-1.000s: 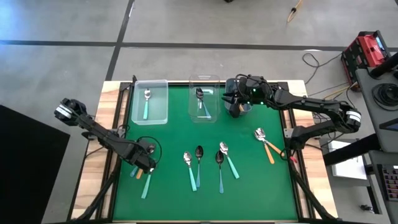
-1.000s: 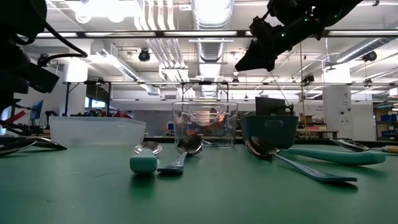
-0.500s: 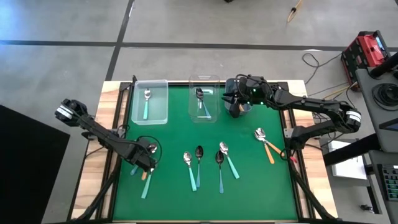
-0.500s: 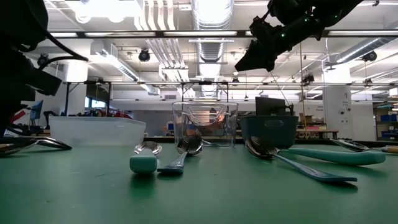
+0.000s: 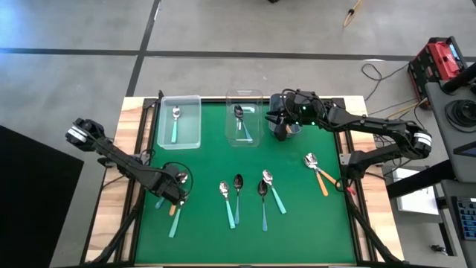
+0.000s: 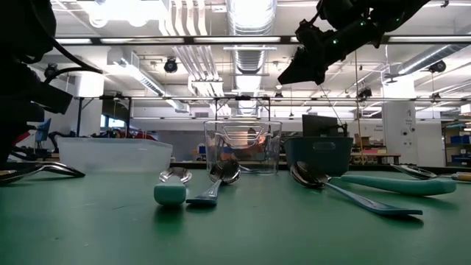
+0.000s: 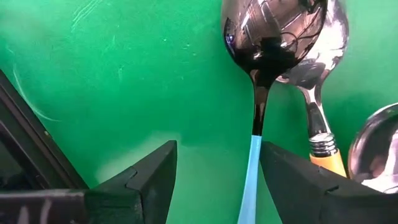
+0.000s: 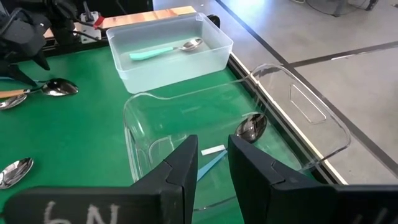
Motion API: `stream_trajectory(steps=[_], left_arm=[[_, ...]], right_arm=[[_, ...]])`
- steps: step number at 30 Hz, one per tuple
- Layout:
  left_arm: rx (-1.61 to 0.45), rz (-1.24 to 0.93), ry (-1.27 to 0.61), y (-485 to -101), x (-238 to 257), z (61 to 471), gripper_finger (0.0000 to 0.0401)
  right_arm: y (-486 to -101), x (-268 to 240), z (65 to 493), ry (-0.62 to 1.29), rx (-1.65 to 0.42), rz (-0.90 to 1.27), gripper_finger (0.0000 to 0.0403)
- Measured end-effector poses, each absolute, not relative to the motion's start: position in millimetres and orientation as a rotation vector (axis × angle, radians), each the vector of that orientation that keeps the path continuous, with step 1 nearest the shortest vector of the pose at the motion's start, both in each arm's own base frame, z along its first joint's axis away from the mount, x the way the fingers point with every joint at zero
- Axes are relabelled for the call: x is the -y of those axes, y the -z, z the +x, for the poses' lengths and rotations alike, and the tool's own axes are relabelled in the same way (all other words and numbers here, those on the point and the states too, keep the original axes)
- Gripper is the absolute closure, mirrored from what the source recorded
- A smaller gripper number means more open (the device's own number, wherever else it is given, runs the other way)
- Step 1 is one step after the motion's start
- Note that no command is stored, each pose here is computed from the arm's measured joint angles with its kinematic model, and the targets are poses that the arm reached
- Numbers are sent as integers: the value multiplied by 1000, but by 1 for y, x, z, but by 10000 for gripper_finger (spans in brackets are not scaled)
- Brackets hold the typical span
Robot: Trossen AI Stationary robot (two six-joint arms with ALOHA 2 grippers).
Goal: Sort silverware by color (type)
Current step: Put the blue spoon into the transparent bin
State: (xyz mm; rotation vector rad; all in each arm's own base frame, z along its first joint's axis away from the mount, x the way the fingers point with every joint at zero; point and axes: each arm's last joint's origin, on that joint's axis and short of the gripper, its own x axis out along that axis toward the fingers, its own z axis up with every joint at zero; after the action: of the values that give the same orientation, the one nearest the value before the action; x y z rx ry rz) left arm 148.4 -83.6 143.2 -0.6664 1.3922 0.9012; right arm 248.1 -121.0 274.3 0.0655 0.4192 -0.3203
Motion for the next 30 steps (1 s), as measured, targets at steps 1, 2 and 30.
stream_trajectory(steps=[1,2,30], left_arm=[[-1392,-668,-902,-143,84,148,191],[-1392,-672,-903,-143,84,148,195],[-1361,-716,-930,-150,86,152,399]], right_arm=[[-274,121,248,320,-419,66,323],[-274,121,248,320,-419,66,323],[-274,121,248,321,-420,76,323]])
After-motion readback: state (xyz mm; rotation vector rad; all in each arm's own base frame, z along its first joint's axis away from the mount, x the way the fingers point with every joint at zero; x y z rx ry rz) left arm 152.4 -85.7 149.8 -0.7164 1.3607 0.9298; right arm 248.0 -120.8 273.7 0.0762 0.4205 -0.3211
